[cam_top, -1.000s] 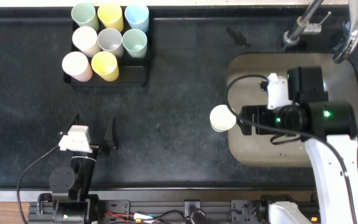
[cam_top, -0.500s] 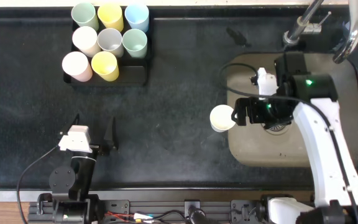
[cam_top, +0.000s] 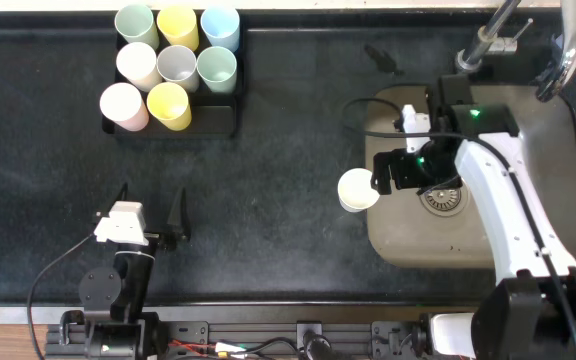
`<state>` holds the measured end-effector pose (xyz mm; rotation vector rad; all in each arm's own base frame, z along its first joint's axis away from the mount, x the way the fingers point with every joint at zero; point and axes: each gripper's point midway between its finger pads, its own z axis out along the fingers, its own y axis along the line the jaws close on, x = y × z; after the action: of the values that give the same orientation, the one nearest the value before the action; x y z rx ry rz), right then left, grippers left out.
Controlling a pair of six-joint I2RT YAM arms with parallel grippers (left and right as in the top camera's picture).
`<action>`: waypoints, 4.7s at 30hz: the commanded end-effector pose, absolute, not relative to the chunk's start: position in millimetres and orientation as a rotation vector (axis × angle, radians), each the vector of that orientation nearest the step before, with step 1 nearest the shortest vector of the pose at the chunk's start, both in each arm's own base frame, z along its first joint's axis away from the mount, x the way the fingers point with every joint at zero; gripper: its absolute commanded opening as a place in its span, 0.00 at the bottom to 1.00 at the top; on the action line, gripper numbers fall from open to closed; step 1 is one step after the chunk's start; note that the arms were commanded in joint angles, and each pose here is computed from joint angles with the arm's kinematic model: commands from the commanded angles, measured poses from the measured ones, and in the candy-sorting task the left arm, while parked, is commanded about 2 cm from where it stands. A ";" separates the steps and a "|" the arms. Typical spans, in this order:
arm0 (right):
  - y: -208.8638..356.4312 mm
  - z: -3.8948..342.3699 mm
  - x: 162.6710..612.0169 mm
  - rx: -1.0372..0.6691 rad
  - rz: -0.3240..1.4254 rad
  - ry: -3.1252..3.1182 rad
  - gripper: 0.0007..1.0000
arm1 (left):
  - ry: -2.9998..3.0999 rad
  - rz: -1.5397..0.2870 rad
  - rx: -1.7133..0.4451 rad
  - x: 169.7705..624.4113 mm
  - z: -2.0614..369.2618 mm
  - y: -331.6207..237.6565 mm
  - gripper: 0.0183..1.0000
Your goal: Store Cups
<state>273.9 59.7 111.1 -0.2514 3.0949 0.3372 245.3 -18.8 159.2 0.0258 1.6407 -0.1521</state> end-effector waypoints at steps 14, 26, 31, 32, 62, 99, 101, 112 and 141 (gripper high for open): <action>65.7 87.7 289.1 -0.429 0.143 3.128 0.99 | 1.637 -0.163 0.032 244.7 159.6 -21.1 1.00; 73.6 85.1 296.3 -0.393 0.137 3.107 0.77 | 1.638 -0.163 0.032 244.7 159.5 -21.1 1.00; 80.6 82.7 294.3 -0.399 0.172 3.117 0.57 | 1.638 -0.163 0.032 244.7 159.5 -21.1 1.00; 81.8 82.0 293.9 -0.401 0.179 3.119 0.54 | 1.637 -0.163 0.032 244.7 159.6 -21.1 1.00; 152.9 224.7 366.9 -0.427 0.492 2.667 0.04 | 1.638 -0.163 0.032 244.7 159.5 -21.1 1.00; 358.1 153.4 397.5 -0.360 0.603 2.815 0.04 | 1.637 -0.163 0.032 244.7 159.6 -21.1 1.00; 356.7 153.2 401.5 -0.347 0.580 2.803 0.04 | 1.638 -0.163 0.032 244.7 159.5 -21.1 1.00; 365.2 142.4 419.9 -0.234 0.594 2.772 0.04 | 1.638 -0.163 0.032 244.7 159.5 -21.1 1.00; 345.1 106.4 419.8 -0.182 0.454 2.868 0.04 | 1.637 -0.163 0.032 244.7 159.6 -21.1 1.00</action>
<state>411.8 344.5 103.9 -0.1955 2.8918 0.4644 245.3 -18.8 159.2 0.0258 1.6407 -0.1521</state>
